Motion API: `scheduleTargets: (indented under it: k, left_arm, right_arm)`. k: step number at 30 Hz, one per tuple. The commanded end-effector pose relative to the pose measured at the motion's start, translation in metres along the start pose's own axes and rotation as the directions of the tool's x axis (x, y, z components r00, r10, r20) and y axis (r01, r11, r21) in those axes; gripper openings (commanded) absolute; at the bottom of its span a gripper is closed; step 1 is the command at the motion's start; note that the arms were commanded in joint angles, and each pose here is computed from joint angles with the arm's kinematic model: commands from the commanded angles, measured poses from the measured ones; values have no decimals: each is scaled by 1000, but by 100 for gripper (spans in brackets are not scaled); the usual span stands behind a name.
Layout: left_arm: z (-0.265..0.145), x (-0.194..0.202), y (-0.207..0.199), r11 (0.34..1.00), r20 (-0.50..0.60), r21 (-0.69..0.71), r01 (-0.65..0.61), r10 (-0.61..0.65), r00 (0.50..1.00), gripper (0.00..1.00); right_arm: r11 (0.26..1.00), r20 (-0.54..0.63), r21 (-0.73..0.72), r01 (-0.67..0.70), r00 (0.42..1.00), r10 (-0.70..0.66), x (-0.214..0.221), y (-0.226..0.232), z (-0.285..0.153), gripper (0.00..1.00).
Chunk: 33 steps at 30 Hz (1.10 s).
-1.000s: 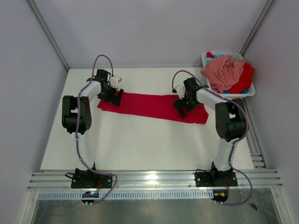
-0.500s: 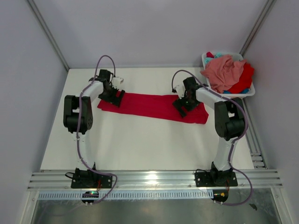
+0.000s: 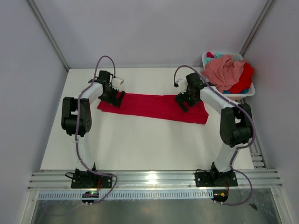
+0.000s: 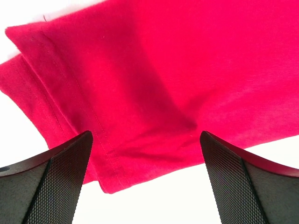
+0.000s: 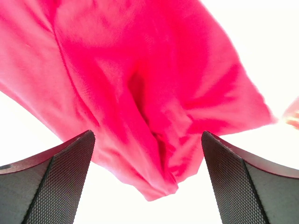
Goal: Fold and stack the t-shirts
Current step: Fold the tshirt
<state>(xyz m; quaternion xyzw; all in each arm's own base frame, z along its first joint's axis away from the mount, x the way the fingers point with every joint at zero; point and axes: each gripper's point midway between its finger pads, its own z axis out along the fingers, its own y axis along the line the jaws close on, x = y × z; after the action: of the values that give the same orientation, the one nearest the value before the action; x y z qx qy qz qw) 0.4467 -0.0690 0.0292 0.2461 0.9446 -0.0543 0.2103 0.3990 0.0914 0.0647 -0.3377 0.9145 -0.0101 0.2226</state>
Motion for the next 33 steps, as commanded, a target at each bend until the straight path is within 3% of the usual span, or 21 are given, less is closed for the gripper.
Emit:
scheduleTargets:
  k: [1, 5, 9, 11, 12, 13, 14, 33]
  left_arm:
    - [-32, -28, -6, 1000, 116, 13, 8, -9, 993, 99]
    - [-44, -39, -10, 1000, 148, 9, -4, 2, 989, 99]
    - [-50, -46, -16, 999, 163, 41, -6, 0, 987, 99]
    - [-50, -44, -17, 999, 150, 46, -19, 12, 989, 71]
    - [-48, -42, -17, 999, 142, 43, -17, 10, 990, 54]
    - [-47, -41, -15, 999, 138, 32, -12, 7, 990, 10]
    - [-46, -40, -15, 999, 135, 32, -11, 7, 991, 0]
    - [-7, -6, -1, 994, -22, -50, -98, 97, 995, 0]
  right_arm:
    - [995, 181, 102, -13, 983, -6, -44, -22, -48, 99]
    - [986, 228, 166, -18, 973, -21, -58, -36, -70, 99]
    - [998, 262, 67, -1, 965, -17, -64, -18, -70, 99]
    - [1000, 250, 3, 7, 968, -8, -60, -5, -63, 76]
    - [1000, 241, 0, -1, 971, 1, -57, -4, -58, 58]
    - [1000, 226, -4, 1, 974, 0, -51, -2, -53, 20]
    - [1000, 230, 0, 1, 973, -1, -51, -2, -51, 3]
    - [998, 78, 25, 58, 995, -60, -2, 1, 6, 3]
